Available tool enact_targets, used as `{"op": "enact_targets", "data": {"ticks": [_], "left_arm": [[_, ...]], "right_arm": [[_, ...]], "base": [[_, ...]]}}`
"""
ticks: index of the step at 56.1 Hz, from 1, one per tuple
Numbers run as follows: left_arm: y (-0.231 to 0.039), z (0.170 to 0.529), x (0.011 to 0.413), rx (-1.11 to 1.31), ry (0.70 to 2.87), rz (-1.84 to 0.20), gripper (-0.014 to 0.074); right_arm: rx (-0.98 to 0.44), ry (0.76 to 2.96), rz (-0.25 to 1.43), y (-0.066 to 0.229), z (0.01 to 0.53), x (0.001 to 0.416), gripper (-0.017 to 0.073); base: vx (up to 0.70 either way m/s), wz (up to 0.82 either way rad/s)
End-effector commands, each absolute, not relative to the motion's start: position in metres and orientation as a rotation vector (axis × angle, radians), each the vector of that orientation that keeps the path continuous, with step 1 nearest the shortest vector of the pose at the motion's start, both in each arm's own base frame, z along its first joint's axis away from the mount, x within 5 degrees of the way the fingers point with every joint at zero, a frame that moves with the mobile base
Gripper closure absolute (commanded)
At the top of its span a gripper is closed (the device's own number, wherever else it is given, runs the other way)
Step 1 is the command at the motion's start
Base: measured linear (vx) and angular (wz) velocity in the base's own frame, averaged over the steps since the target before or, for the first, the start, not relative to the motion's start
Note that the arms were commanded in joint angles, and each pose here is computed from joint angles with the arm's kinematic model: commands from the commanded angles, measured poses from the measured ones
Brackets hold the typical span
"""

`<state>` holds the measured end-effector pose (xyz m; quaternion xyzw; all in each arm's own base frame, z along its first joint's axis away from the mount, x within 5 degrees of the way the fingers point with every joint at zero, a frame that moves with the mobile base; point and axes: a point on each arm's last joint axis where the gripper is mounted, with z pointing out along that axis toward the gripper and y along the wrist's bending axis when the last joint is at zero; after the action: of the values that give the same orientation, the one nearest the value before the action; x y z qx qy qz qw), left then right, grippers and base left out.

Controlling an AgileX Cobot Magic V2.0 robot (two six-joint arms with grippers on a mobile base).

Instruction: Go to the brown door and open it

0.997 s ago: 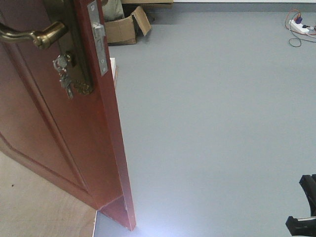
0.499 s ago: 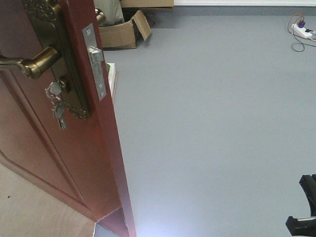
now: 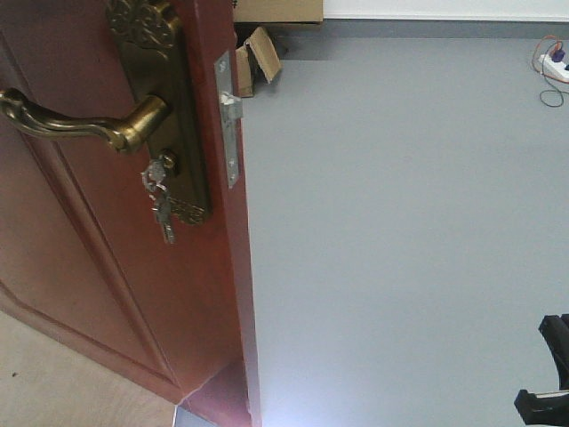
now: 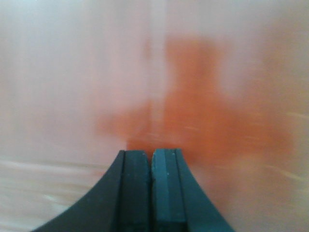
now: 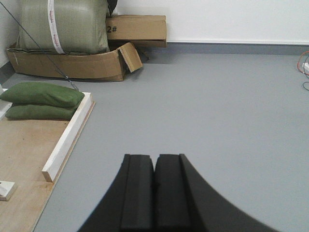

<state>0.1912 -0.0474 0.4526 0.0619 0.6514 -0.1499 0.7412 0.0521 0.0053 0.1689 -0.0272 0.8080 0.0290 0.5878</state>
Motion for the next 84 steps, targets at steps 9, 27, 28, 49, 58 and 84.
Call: {"op": "enact_targets", "data": {"ticks": [9, 27, 28, 49, 58, 84], "left_arm": [[-0.0454, 0.4652, 0.1862, 0.112, 1.382, -0.327, 0.0597], [-0.0454, 0.4652, 0.1862, 0.112, 1.382, -0.327, 0.0597], [-0.0454, 0.4652, 0.1862, 0.112, 1.382, -0.327, 0.0597], [-0.0454, 0.4652, 0.1862, 0.112, 1.382, -0.327, 0.0597], [-0.0454, 0.4652, 0.1862, 0.112, 1.382, -0.327, 0.0597], [-0.0454, 0.4652, 0.1862, 0.112, 1.382, -0.327, 0.0597]], "right_arm": [[-0.068, 1.803, 0.051, 0.0046, 0.1748, 0.0538, 0.0559], [-0.068, 1.8, 0.051, 0.0046, 0.1751, 0.0539, 0.0559], [-0.068, 1.8, 0.051, 0.0046, 0.1751, 0.0539, 0.0559], [-0.068, 1.8, 0.051, 0.0046, 0.1751, 0.0539, 0.0559], [-0.068, 1.8, 0.051, 0.0046, 0.1751, 0.0539, 0.0559], [-0.068, 1.8, 0.051, 0.0046, 0.1751, 0.0539, 0.0559]], "base": [[0.15, 0.02], [0.15, 0.0], [0.14, -0.02], [0.13, -0.03], [0.13, -0.02], [0.11, -0.01]]}}
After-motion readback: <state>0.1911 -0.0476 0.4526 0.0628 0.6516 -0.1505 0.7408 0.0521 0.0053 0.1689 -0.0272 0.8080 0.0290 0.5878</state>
